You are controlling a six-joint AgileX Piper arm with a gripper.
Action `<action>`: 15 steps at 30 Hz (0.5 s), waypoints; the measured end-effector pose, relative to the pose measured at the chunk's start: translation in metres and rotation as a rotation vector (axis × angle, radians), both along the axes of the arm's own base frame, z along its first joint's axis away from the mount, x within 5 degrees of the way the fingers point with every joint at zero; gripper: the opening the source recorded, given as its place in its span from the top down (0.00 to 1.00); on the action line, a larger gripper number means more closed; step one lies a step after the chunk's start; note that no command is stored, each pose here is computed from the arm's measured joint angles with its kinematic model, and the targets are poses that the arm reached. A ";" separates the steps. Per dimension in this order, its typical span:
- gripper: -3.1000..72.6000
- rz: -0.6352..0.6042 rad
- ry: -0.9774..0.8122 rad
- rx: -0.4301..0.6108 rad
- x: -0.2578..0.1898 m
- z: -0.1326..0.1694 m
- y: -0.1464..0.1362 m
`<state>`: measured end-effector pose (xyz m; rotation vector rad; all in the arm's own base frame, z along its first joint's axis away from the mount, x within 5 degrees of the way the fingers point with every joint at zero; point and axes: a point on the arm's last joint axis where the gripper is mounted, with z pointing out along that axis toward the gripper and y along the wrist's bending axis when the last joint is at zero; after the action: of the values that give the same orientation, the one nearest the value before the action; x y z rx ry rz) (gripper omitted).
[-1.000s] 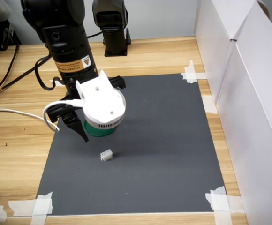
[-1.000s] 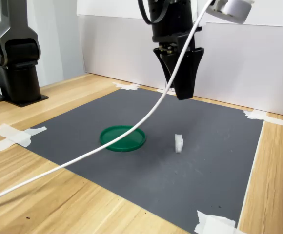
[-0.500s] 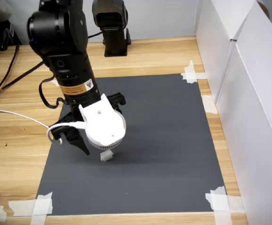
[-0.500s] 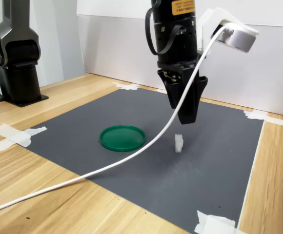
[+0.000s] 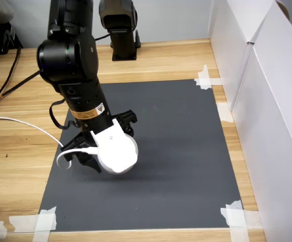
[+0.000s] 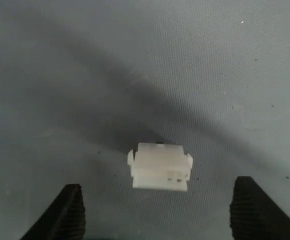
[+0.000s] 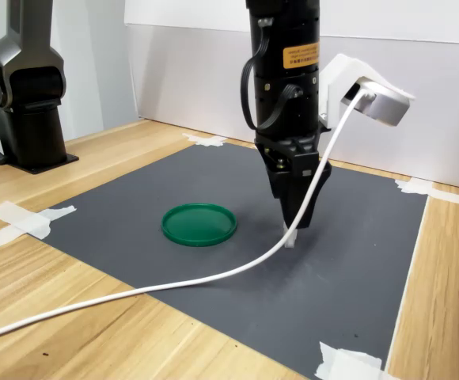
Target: Grasp a white terminal and put it in the green lid.
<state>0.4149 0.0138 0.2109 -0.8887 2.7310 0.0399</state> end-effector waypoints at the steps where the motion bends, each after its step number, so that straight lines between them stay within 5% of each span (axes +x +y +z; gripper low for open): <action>1: 0.03 0.000 0.002 0.000 0.001 -0.001 0.000; 15: 0.03 -0.002 0.024 -0.001 0.005 -0.016 0.000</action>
<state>0.4194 0.0137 0.1951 -0.8919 2.7544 0.0495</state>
